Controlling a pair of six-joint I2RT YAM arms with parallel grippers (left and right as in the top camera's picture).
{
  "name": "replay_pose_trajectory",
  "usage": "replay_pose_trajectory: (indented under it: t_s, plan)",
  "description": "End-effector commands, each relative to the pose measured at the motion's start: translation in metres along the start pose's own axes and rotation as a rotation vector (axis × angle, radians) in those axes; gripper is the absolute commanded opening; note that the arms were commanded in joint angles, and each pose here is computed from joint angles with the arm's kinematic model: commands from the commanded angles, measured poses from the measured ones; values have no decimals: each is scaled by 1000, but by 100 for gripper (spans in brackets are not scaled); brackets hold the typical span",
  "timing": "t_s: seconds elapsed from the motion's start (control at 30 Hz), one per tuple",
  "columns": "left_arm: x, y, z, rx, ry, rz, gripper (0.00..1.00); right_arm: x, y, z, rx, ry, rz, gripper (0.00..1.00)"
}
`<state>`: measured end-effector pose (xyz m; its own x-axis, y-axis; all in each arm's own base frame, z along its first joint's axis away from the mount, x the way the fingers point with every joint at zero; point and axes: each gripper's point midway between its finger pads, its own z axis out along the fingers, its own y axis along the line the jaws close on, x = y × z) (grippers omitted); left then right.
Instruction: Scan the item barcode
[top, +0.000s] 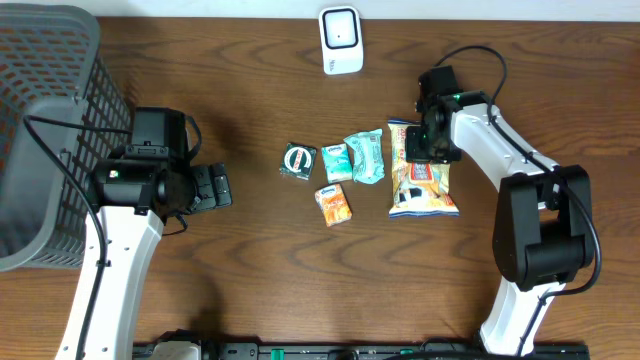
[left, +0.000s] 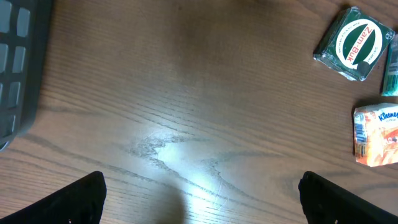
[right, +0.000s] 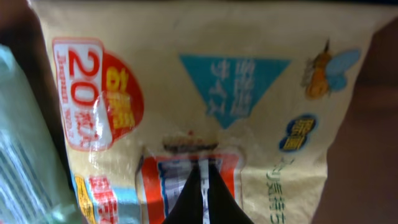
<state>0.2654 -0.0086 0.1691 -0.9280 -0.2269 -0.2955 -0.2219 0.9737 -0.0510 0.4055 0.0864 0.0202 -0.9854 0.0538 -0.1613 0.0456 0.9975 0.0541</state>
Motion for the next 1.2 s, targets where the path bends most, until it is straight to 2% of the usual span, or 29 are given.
replay_pose_trajectory:
  t_s: [0.0, 0.3, 0.4, 0.53, 0.77, 1.0, 1.17]
  plan:
    - [2, 0, 3, -7, 10, -12, 98, -2, 10, 17, -55, 13, 30, 1]
    - [2, 0, 3, -7, 10, -12, 97, -57, 22, -53, -92, -84, 38, 4]
    - [2, 0, 3, -7, 10, -12, 98, -48, 19, -74, -77, -29, 19, 4]
    - [2, 0, 3, -7, 10, -12, 97, -11, 12, -80, -40, 122, -28, 1]
    - [2, 0, 3, -7, 10, -12, 98, 36, -5, -49, 71, 274, -56, 1]
    - [2, 0, 3, -7, 10, -12, 98, 62, -13, 4, 78, 281, -18, 2]
    - [2, 0, 3, -7, 10, -12, 98, 69, -16, 10, 81, 292, -11, 7]
